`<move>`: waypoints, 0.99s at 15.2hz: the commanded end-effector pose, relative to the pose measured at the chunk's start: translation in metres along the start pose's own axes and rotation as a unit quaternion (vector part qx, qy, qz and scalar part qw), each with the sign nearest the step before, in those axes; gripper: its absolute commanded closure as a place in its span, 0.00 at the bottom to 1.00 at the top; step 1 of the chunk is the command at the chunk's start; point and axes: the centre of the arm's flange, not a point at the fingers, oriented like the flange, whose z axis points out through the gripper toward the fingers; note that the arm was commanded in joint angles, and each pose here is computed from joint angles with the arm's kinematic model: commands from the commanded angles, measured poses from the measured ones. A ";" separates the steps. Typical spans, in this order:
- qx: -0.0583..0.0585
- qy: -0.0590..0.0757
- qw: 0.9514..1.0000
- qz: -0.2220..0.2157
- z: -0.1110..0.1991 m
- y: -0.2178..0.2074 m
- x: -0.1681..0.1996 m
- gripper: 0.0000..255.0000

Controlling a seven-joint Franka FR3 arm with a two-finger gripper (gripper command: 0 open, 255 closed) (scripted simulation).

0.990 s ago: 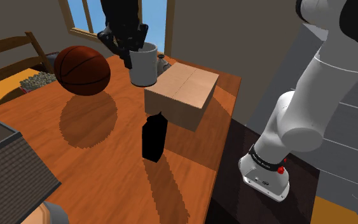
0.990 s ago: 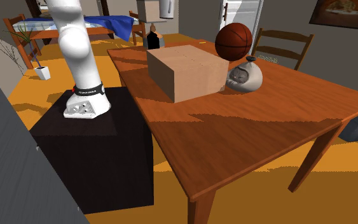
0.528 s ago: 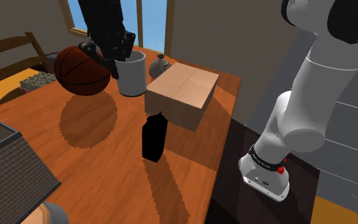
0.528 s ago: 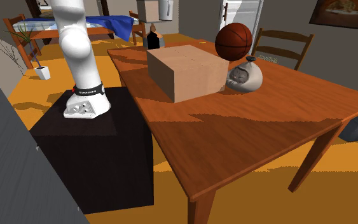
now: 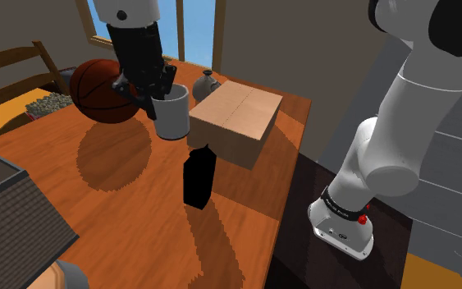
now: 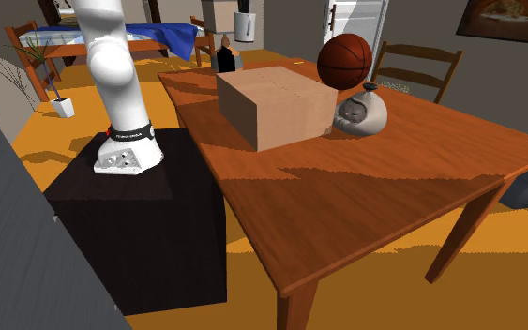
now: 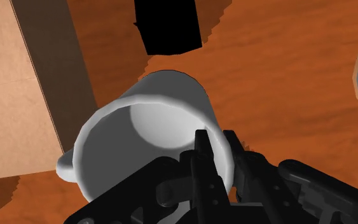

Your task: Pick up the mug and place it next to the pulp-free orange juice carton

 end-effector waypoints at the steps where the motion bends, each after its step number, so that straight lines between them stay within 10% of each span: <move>1: 0.000 0.000 1.000 0.000 0.010 -0.001 0.001 1.00; 15: 0.000 0.000 1.000 0.000 0.084 -0.006 0.005 1.00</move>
